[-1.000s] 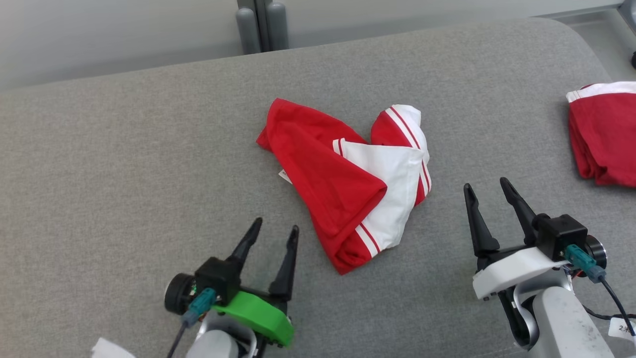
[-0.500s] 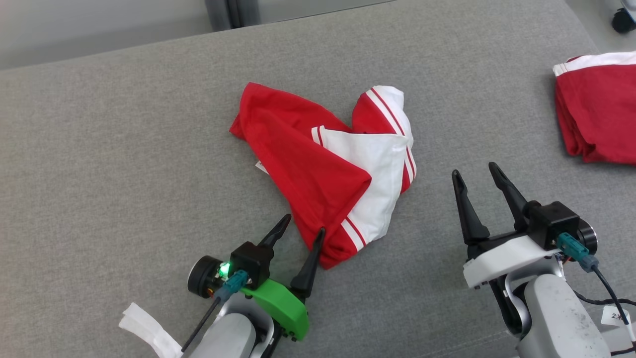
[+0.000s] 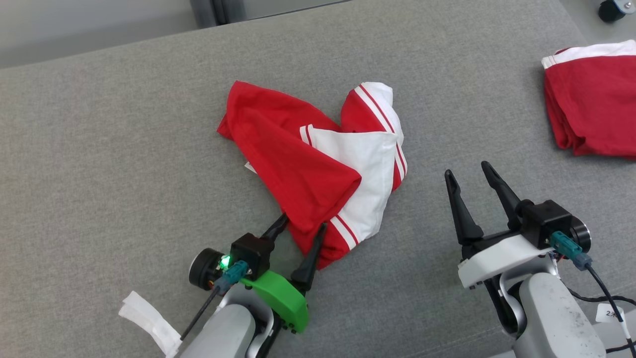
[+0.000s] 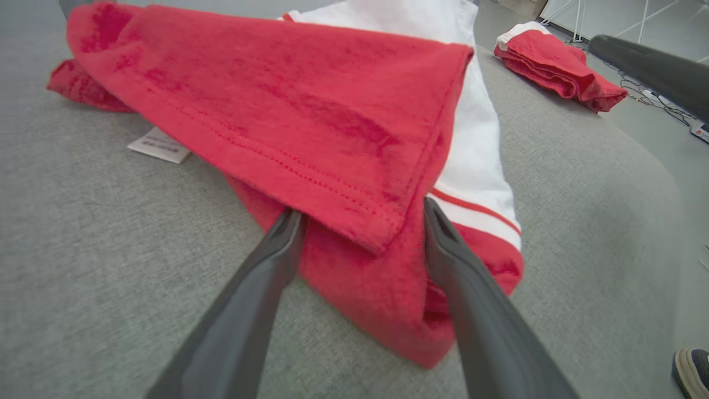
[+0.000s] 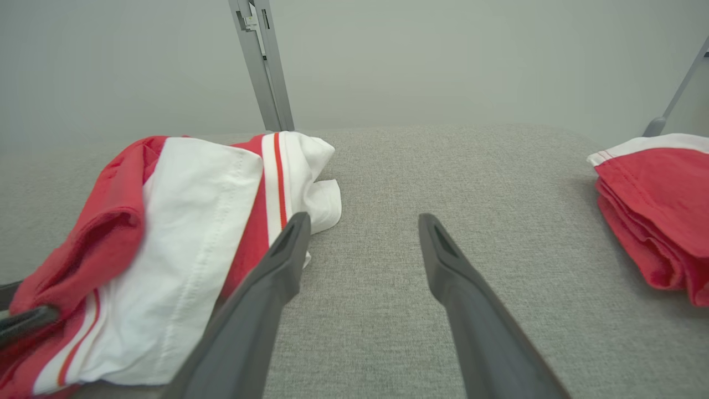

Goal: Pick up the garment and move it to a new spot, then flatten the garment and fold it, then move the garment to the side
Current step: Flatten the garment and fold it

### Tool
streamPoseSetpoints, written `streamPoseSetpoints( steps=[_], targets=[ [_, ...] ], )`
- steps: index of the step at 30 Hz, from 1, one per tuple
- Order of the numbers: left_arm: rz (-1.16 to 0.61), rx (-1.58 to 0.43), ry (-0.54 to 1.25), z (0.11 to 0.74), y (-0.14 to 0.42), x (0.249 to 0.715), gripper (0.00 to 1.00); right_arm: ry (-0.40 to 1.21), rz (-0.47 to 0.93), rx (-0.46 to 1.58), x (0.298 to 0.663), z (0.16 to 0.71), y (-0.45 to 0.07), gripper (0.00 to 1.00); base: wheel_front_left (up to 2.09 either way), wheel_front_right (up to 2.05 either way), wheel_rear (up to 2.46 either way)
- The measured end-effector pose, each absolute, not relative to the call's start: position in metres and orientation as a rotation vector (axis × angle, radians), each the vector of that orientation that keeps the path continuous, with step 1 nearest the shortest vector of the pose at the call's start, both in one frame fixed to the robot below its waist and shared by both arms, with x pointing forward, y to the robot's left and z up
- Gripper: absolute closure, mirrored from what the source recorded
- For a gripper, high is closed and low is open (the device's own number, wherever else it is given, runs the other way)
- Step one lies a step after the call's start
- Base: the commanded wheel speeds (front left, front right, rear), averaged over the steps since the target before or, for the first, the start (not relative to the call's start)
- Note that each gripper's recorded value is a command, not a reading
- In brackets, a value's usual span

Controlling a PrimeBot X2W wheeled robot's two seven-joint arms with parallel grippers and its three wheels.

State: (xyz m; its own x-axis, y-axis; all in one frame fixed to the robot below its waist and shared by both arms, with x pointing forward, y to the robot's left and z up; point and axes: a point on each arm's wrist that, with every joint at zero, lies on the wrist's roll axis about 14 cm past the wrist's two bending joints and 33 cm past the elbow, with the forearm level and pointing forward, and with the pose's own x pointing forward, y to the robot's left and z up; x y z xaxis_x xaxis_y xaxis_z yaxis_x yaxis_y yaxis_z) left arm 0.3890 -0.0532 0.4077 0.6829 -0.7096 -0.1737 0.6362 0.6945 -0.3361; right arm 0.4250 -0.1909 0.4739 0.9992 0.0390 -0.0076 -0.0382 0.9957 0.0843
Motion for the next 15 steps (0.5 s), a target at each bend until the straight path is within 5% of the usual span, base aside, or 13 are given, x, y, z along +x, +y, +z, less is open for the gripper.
streamPoseSetpoints(
  steps=[2, 3, 5, 15],
  targets=[
    [-0.756, -0.254, 0.295, 0.409, -0.051, 0.391, 0.28, 0.008, 0.04, 0.084, 0.425, 0.475, -0.191, 0.0, 0.0, 0.0, 0.0],
    [-0.757, -0.252, 0.294, 0.41, -0.051, 0.391, 0.56, 0.007, 0.04, 0.084, 0.425, 0.475, -0.19, 0.0, 0.0, 0.0, 0.0],
    [-0.759, -0.251, 0.29, 0.411, -0.052, 0.391, 0.95, 0.005, 0.042, 0.084, 0.425, 0.476, -0.19, 0.0, 0.0, 0.0, 0.0],
    [-0.674, -0.308, 0.152, 0.453, -0.033, 0.41, 1.0, 0.004, 0.055, 0.091, 0.424, 0.477, -0.184, 0.0, 0.0, 0.0, 0.0]
  ],
)
